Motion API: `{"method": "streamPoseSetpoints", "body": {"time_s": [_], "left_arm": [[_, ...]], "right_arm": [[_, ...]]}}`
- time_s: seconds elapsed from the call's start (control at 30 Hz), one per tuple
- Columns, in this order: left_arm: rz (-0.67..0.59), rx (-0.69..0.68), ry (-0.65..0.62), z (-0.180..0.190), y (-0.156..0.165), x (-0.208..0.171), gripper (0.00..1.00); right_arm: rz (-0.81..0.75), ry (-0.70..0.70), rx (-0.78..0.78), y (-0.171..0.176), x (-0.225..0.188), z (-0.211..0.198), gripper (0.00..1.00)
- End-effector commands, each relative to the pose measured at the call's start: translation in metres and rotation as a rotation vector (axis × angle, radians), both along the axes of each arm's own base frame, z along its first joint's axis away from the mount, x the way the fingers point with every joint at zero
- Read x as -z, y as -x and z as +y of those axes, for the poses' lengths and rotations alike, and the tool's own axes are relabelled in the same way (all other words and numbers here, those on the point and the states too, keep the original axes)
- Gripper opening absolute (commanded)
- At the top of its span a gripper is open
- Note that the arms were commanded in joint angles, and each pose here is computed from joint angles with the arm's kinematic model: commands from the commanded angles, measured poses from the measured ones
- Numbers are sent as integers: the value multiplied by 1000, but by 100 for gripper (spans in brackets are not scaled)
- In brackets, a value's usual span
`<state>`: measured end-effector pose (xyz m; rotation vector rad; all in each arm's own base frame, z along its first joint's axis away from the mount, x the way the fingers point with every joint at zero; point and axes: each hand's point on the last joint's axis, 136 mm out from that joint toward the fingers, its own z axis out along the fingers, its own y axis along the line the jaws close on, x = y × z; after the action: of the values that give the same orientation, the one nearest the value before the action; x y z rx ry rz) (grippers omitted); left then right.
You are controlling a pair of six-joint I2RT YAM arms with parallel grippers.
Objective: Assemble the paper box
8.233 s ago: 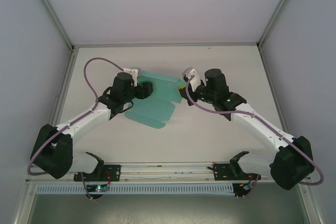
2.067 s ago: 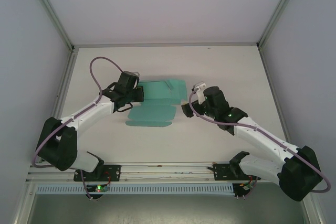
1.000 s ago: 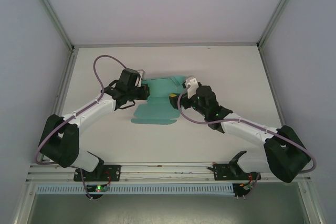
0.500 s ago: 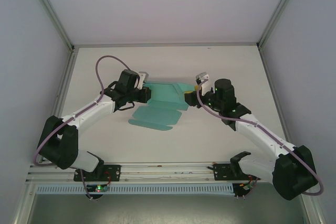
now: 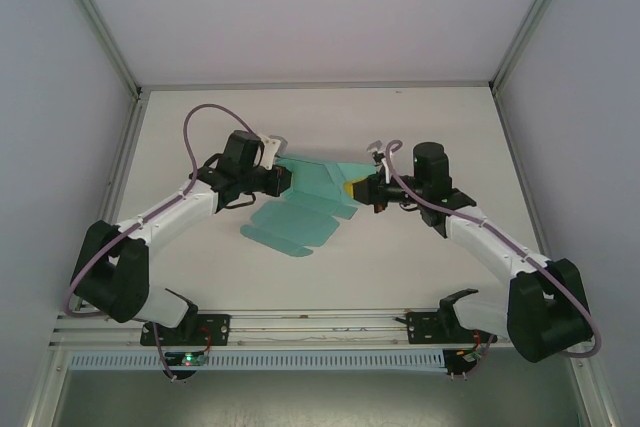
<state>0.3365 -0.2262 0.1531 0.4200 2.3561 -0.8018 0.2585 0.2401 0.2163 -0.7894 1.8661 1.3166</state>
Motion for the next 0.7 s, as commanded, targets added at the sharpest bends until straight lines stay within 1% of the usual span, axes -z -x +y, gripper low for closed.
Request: {"method": "streamPoseSetpoints", "body": {"time_s": [0.0,0.1,0.13,0.17,0.2,0.23,0.27,0.3,0.33,0.37,0.4,0.47,0.53,0.6,0.67], "left_arm": [[-108,91,44,-10,3,-24,0],[-123,91,60,-10,0,-27,0],[-124,86,67,-9,-2,-27,0],[-121,72,64,-8,-4,-28,0],[-116,61,61,-7,-6,-29,0],[-112,47,56,-5,-8,-29,0],[-105,8,41,-1,-11,-28,0],[-92,-26,25,5,-14,-26,0],[-85,-52,10,9,-16,-24,0],[-72,-90,-7,14,-19,-22,0],[-60,-119,-21,19,-20,-20,0],[-47,-158,-42,25,-21,-16,0],[-38,-171,-48,28,-20,-13,0],[-29,-200,-55,32,-21,-11,0],[-21,-213,-58,34,-21,-10,0]], "right_arm": [[-97,-113,-157,16,-46,9,0],[-93,-122,-182,22,-48,9,0],[-91,-116,-169,20,-47,9,2],[-86,-94,-133,16,-44,7,18],[-89,-44,-54,6,-37,2,20],[-97,18,23,-3,-30,-4,19],[-109,99,118,-14,-22,-15,29],[-128,176,213,-24,-16,-27,44],[-142,222,282,-30,-14,-37,53],[-155,244,325,-31,-14,-44,68],[-175,259,342,-28,-14,-49,78],[-194,272,336,-17,-14,-53,81],[-190,293,356,-10,-8,-59,86],[-172,319,386,-5,4,-66,93],[-143,365,415,-2,20,-75,96]]}}
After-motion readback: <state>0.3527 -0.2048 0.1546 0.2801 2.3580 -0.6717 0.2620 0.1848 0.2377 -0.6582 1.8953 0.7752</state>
